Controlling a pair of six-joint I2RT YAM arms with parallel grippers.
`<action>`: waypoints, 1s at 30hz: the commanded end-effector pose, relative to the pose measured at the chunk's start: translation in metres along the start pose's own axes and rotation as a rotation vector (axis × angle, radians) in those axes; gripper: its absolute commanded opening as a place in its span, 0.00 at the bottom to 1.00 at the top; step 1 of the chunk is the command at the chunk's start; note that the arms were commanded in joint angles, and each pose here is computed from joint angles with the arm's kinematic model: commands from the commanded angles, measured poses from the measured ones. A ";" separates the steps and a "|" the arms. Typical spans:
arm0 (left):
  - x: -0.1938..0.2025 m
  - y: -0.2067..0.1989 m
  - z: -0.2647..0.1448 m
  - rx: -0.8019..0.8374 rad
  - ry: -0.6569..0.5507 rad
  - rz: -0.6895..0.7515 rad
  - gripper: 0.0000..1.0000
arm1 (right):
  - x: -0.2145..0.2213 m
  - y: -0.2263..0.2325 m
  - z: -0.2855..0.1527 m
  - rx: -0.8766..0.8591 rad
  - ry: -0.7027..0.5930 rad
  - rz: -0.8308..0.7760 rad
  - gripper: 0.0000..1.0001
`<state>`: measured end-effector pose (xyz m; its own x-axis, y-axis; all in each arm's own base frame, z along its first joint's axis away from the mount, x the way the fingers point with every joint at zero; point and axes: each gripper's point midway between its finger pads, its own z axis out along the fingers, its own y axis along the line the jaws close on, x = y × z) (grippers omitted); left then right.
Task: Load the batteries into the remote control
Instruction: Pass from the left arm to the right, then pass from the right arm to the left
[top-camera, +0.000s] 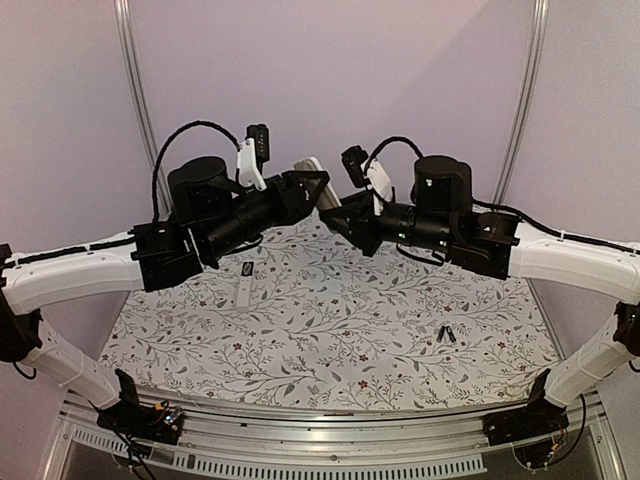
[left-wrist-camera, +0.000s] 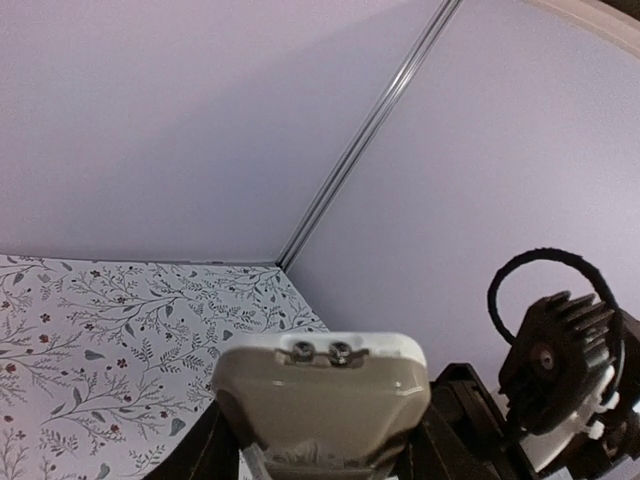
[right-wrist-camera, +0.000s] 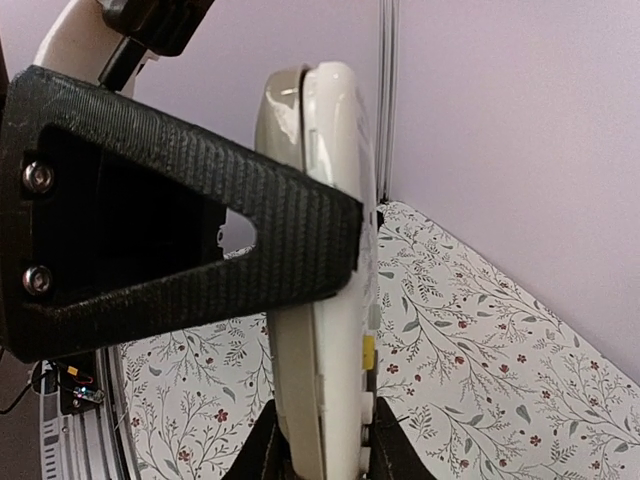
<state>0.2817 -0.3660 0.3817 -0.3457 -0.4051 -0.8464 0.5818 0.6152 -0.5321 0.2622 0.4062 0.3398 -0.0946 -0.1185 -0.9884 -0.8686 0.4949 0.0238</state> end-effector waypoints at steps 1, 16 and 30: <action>-0.004 0.014 -0.008 -0.028 0.003 0.058 0.16 | -0.011 0.006 -0.001 -0.059 0.039 0.086 0.00; 0.061 -0.003 -0.087 0.272 0.217 1.291 0.95 | 0.025 -0.001 -0.043 -0.259 0.397 0.391 0.00; 0.104 0.002 -0.085 0.416 0.161 2.049 1.00 | 0.066 0.044 -0.044 -0.430 0.654 0.542 0.00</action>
<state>0.1893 -0.3448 0.2904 0.7492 0.6037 -0.2724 0.3756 -0.0484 0.9255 0.2206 0.3745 0.2895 -0.6593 -0.4205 -0.6233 -0.7505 0.3175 0.5797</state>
